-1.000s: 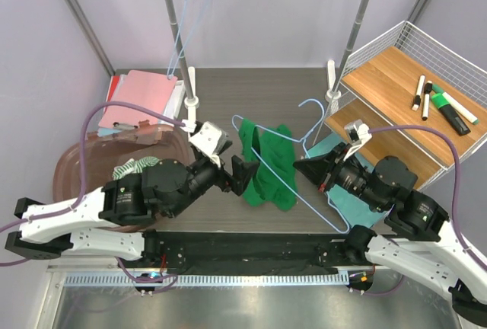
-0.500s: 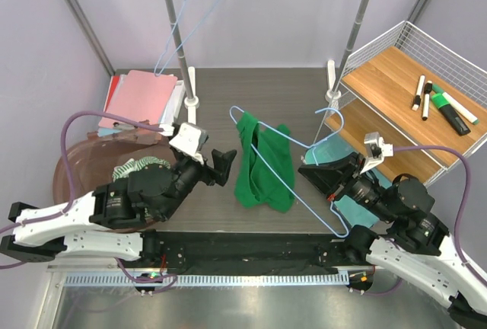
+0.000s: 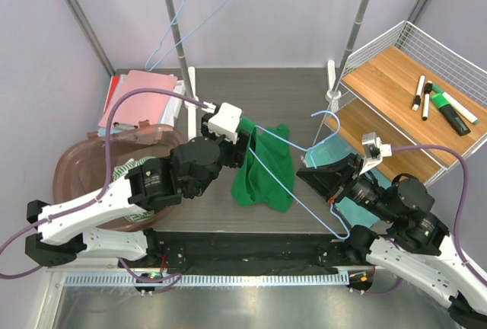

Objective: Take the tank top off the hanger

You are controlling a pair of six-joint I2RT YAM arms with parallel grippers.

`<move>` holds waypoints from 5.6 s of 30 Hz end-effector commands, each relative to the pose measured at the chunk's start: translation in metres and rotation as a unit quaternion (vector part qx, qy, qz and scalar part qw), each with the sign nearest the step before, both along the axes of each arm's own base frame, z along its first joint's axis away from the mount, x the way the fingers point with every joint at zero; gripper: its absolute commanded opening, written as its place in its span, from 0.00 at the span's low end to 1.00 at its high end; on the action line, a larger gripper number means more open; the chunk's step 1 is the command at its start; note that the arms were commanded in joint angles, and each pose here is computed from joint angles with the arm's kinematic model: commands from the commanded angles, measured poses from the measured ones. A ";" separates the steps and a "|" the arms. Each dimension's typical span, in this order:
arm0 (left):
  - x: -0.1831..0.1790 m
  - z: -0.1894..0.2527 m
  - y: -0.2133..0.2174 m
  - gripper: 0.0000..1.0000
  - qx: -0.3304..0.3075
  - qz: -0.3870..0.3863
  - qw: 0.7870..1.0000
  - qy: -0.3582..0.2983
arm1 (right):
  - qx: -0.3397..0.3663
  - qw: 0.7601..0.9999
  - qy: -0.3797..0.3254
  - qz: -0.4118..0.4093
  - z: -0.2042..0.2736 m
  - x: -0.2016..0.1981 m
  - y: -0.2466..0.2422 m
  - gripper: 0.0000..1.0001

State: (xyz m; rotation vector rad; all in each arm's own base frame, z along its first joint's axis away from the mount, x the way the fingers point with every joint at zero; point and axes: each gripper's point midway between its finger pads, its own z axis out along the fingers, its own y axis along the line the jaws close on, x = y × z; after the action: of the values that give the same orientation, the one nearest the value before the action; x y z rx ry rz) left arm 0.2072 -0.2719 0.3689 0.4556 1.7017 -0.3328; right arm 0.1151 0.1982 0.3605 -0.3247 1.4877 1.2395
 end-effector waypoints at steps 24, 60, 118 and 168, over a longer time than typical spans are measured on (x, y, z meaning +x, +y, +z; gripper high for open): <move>0.001 0.009 -0.024 0.44 -0.061 -0.057 0.996 0.033 | 0.063 0.996 -0.042 0.049 0.047 -0.033 -0.013 0.01; 0.047 0.206 0.113 0.00 -0.078 0.117 0.979 -0.150 | 0.015 0.999 -0.013 0.031 0.018 -0.068 -0.065 0.01; 0.085 -0.009 0.289 0.00 -0.012 0.439 0.894 0.092 | -0.027 0.996 0.020 0.080 -0.011 -0.069 -0.040 0.01; -0.007 -0.048 0.328 0.91 -0.272 0.494 0.820 0.095 | -0.077 0.992 0.070 0.067 -0.021 -0.044 -0.016 0.01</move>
State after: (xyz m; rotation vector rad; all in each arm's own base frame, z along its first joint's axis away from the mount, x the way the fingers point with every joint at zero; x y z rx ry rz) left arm 0.1931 0.0819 0.2709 -0.9920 1.8781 0.1759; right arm 0.0669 0.1833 0.3200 -0.4988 1.7552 1.2695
